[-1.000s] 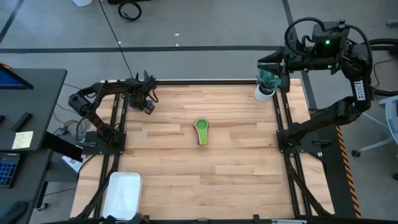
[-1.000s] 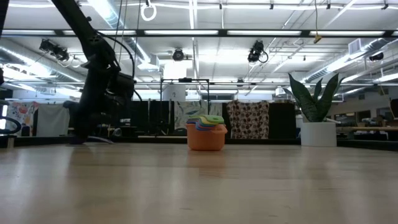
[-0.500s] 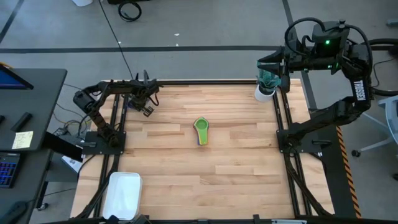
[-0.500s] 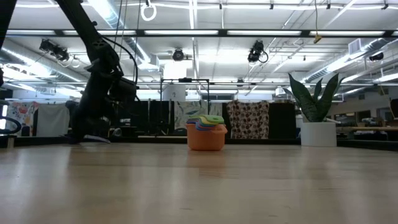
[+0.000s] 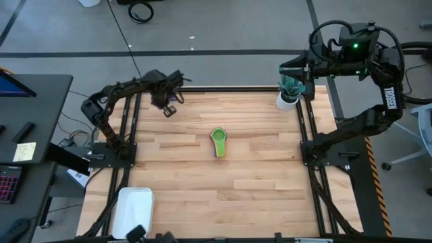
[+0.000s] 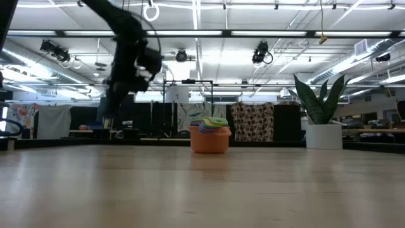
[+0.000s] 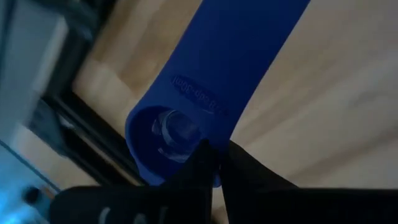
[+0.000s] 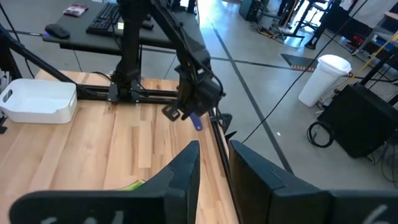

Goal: Nest measuring cups in basket
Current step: Stack the violet measuring cup on top of the green measuring cup

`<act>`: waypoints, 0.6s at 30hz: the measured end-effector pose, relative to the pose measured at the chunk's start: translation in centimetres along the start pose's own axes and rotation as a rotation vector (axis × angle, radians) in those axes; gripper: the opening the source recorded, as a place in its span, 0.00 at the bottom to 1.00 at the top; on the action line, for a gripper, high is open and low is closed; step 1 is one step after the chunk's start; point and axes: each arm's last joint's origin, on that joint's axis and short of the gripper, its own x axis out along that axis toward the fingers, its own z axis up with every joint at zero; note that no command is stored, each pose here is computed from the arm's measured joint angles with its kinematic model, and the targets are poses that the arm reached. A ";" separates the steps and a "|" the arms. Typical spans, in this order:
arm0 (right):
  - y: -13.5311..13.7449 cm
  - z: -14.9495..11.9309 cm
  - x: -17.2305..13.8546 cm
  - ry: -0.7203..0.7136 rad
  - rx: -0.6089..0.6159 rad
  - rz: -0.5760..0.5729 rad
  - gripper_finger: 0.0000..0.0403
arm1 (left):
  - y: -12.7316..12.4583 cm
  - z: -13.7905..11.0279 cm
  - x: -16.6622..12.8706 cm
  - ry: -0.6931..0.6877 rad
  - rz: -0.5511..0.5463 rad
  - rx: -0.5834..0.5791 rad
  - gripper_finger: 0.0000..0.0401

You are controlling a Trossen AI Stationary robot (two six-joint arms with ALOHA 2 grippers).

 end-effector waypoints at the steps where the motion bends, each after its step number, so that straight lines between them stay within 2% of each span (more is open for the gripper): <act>1: 0.0 0.0 0.0 0.000 -0.002 0.000 0.23 | -0.3 0.3 -1.2 -0.016 0.001 0.055 0.04; 7: 0.0 0.0 0.0 0.000 -0.003 0.001 0.23 | -3.4 1.5 -9.0 -0.216 0.032 0.442 0.04; 12: 0.0 0.0 0.0 0.002 -0.003 0.004 0.23 | -7.8 1.2 -14.2 -0.421 0.049 0.808 0.04; 15: 0.0 0.0 0.0 0.003 -0.002 0.004 0.23 | -10.6 0.6 -15.4 -0.501 0.072 0.949 0.04; 18: 0.1 -0.2 0.0 0.015 0.000 0.009 0.23 | -13.5 0.7 -16.1 -0.596 0.082 1.001 0.04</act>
